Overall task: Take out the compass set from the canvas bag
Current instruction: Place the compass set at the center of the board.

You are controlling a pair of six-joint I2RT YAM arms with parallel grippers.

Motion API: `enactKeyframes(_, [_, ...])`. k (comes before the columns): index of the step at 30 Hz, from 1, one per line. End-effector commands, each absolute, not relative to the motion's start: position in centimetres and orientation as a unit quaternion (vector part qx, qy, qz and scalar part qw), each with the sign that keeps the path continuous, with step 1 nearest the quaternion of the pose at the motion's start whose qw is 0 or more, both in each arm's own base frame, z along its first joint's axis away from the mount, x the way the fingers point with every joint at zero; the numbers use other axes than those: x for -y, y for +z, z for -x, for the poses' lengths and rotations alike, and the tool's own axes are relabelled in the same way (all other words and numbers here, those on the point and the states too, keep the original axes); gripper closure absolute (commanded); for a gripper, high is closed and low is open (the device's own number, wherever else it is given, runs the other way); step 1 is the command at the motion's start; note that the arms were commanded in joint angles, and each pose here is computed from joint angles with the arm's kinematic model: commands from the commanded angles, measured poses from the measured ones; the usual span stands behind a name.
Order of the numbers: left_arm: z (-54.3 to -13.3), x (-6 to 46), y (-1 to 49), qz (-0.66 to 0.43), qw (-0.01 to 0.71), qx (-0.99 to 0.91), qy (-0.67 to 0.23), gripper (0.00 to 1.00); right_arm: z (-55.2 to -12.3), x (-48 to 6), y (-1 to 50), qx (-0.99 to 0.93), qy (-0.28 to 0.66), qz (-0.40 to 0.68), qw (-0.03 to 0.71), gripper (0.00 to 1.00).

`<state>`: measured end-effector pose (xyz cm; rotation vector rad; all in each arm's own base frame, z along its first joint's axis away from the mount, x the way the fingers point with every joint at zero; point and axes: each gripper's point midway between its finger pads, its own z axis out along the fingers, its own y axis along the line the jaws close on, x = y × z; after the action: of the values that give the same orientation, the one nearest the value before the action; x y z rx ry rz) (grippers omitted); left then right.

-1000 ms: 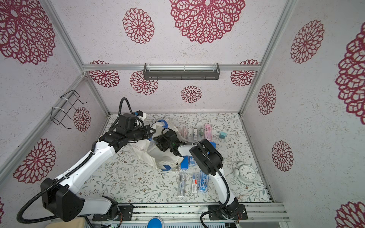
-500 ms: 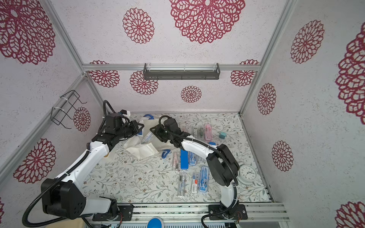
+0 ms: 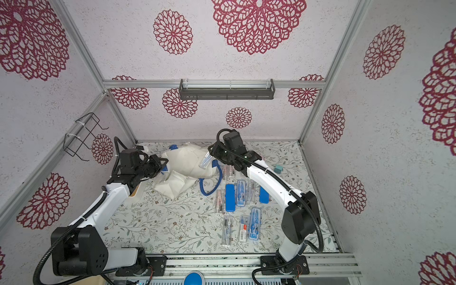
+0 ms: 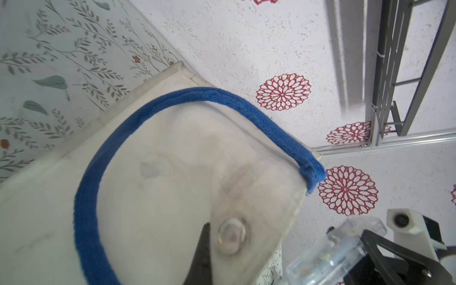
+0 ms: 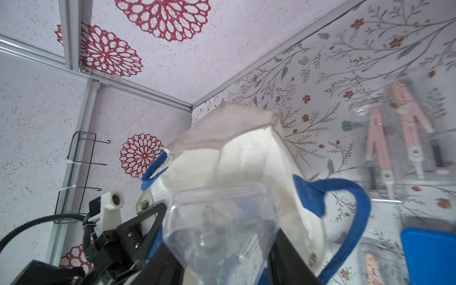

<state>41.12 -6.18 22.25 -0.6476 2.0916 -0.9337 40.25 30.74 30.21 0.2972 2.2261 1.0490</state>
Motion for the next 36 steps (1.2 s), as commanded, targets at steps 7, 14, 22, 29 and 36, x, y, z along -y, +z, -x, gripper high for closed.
enactKeyframes(7, [-41.2, 2.2, 21.2, 0.31, 0.372, -0.798, -0.358, 1.0, -33.0, -28.9, 25.9, -0.901, 0.367, -0.022, 0.231, 0.62])
enactKeyframes(14, [-41.2, 2.6, 21.0, 0.307, 0.363, -0.798, -0.37, 1.0, -26.3, -32.1, 16.4, -0.934, 0.346, 0.019, 0.086, 0.63])
enactKeyframes(22, [-40.6, 2.8, 21.8, 0.301, 0.367, -0.797, -0.374, 1.0, -20.3, -35.4, 9.9, -0.947, 0.315, 0.057, -0.019, 0.63])
enactKeyframes(29, [-40.2, 3.2, 22.2, 0.291, 0.364, -0.801, -0.377, 1.0, -17.6, -35.6, 7.8, -0.951, 0.299, 0.058, -0.053, 0.61])
enactKeyframes(36, [-39.9, 3.7, 22.1, 0.279, 0.355, -0.806, -0.382, 1.0, -16.5, -35.0, 6.3, -0.952, 0.299, 0.017, -0.059, 0.43])
